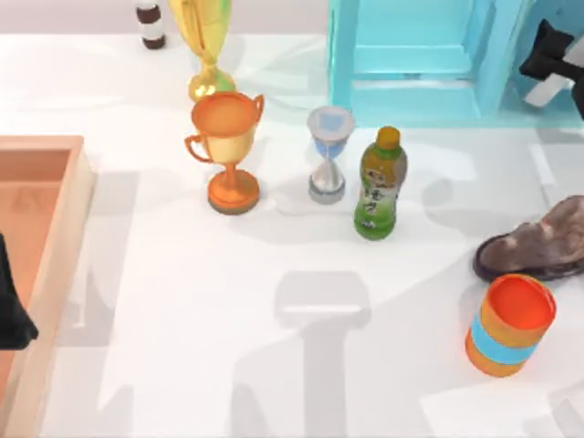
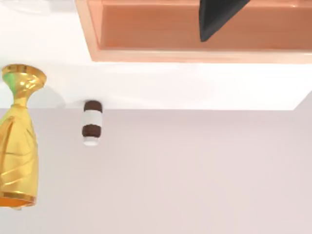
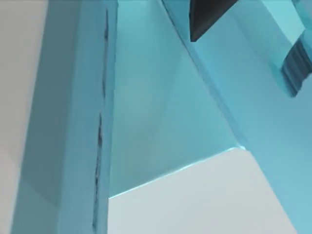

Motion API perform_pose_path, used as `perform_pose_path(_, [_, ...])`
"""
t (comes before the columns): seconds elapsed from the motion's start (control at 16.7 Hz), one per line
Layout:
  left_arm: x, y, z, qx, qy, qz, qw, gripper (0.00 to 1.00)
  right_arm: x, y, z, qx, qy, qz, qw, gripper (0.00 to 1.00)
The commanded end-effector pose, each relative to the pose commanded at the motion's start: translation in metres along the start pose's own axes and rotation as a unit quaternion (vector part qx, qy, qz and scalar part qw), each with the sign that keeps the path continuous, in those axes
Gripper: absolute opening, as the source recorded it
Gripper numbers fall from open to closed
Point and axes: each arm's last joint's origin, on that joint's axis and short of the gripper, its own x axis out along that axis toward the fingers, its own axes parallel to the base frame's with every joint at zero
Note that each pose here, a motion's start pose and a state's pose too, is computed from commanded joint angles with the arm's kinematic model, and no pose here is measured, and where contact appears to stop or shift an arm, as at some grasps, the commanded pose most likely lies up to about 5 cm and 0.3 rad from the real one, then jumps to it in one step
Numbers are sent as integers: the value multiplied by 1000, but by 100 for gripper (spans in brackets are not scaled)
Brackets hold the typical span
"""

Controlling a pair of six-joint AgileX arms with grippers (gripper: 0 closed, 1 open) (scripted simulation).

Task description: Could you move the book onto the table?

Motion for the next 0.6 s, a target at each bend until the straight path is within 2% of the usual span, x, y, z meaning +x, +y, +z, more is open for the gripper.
perform_pose_path(0.6, [0,0,0,0,0,0,1000,100,0,0,0,0,0,0,1000,10])
